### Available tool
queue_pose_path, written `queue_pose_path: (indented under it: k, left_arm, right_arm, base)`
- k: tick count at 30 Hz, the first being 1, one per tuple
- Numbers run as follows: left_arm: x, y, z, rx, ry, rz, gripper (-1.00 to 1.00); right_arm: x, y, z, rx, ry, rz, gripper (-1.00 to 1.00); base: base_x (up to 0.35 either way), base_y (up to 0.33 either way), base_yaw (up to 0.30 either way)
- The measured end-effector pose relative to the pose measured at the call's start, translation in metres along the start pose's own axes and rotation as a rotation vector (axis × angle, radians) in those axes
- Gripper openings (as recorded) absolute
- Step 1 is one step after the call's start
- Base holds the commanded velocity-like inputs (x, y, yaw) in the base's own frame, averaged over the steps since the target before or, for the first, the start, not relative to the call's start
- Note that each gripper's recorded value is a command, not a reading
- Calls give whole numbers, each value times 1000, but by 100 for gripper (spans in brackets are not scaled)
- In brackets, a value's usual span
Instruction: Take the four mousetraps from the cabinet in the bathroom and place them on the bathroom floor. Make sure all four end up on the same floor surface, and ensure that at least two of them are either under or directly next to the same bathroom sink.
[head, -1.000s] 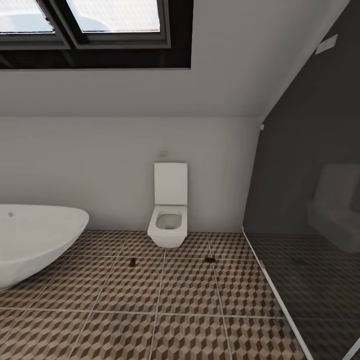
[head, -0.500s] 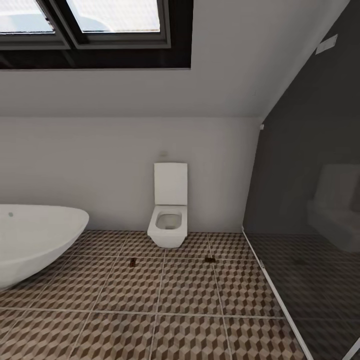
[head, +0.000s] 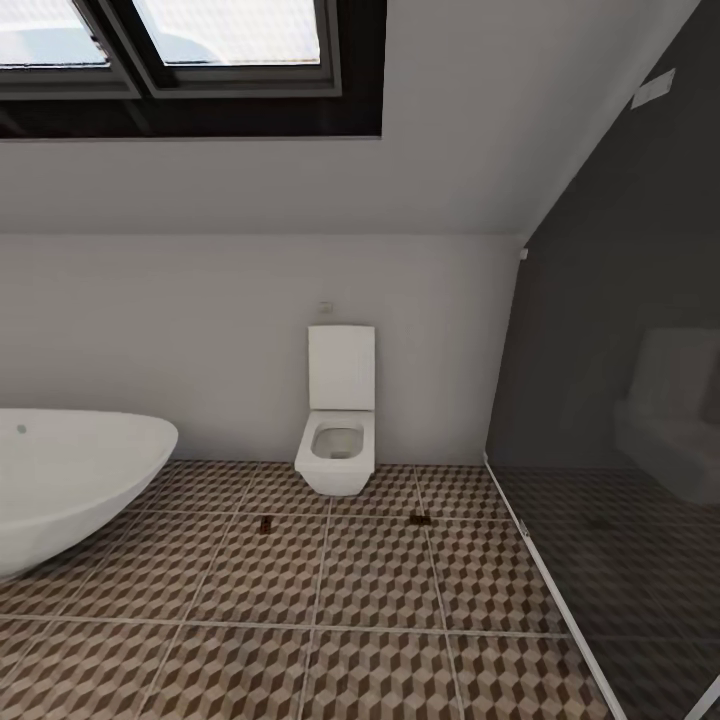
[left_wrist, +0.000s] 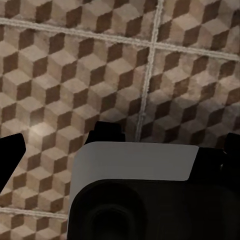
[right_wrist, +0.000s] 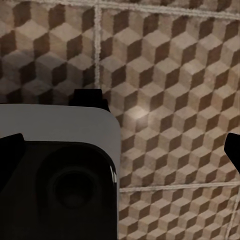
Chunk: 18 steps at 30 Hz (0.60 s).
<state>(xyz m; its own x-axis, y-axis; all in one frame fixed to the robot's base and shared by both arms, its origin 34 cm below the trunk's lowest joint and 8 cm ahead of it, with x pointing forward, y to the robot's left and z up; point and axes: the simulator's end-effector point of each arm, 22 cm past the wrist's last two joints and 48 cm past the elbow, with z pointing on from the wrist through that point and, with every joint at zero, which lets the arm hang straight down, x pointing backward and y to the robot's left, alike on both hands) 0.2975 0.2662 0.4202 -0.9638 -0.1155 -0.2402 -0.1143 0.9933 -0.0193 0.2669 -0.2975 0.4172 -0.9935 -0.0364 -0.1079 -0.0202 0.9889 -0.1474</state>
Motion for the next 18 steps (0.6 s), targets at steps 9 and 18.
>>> queue_pose_path:
  k: [9, 18]
  left_arm:
    - [0, 1, 0, 0, 0, 2, 100]
    - [-2, 3, 0, -3, -5, 12, 100]
  right_arm:
    - [-1, 0, 0, 0, -2, 2, 100]
    - [-1, 2, 0, -4, -3, 1, 100]
  base:
    - [0, 0, 0]
    - [0, 0, 0]
